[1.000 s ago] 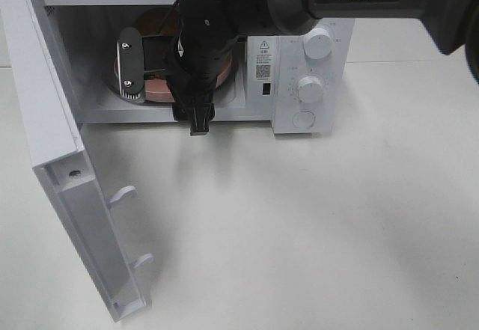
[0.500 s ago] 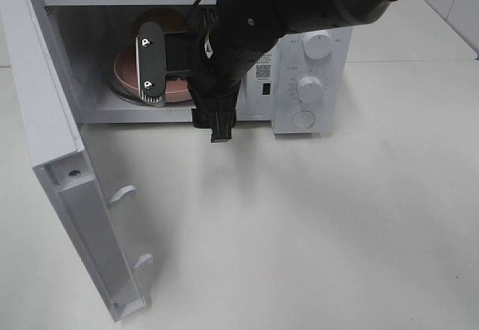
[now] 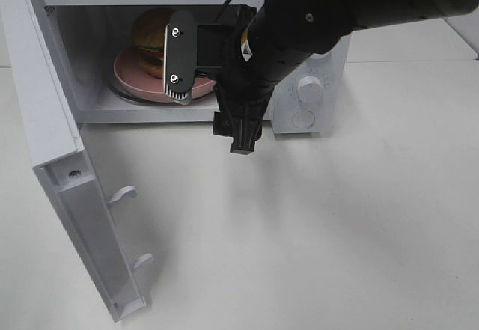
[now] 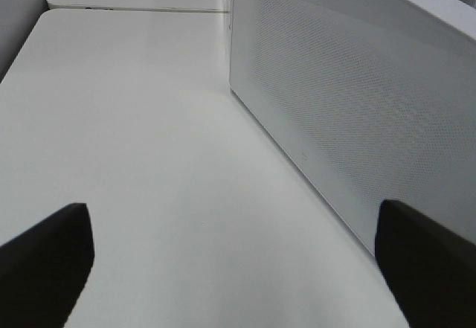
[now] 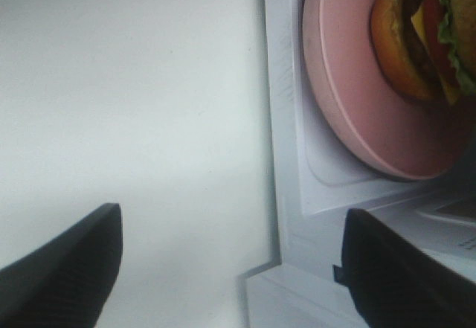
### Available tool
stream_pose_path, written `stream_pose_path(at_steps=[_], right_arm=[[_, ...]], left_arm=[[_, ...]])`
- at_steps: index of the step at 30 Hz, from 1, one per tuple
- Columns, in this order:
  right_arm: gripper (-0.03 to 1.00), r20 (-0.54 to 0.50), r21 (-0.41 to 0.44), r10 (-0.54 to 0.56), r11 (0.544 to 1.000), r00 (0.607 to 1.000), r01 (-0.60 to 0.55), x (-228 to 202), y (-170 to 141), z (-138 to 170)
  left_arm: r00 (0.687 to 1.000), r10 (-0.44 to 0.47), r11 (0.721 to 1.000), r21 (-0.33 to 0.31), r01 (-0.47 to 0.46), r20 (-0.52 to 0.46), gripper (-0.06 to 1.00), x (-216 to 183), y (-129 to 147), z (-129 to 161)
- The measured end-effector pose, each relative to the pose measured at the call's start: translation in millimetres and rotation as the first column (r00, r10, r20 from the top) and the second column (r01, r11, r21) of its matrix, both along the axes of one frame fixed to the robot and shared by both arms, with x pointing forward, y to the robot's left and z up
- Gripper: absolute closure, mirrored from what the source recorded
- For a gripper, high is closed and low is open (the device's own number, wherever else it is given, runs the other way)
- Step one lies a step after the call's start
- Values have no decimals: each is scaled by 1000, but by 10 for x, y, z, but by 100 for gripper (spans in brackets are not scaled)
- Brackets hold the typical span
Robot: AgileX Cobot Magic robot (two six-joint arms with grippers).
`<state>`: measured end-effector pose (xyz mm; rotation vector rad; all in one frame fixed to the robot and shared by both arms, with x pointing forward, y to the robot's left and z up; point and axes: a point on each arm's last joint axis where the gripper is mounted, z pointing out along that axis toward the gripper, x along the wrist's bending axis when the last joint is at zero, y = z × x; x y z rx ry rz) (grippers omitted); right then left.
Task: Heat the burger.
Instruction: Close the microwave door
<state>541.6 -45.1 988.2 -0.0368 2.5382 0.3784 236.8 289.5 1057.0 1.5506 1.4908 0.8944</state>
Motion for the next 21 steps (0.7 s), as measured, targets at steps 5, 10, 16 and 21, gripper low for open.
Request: stream_pose_path(at_steps=[5,10,16,21], right_arm=[[20,-46,55,-99,993,994,102,-151,-136,33],[20,-119,134,-241,957,963,256,-321,-289,68],[20,-185,170,-354,907,917,385,-446,-411,93],[20,-240,141,-455,858,858,494,-570,-550,122]], left_arm=[[1000,0,1000,0,0,0,-2,0,0,0],[1000,0,1000,0,0,0,-2,0,0,0],[1000,0,1000,0,0,0,-2,0,0,0],[1000,0,1000,0,0,0,-2,0,0,0]])
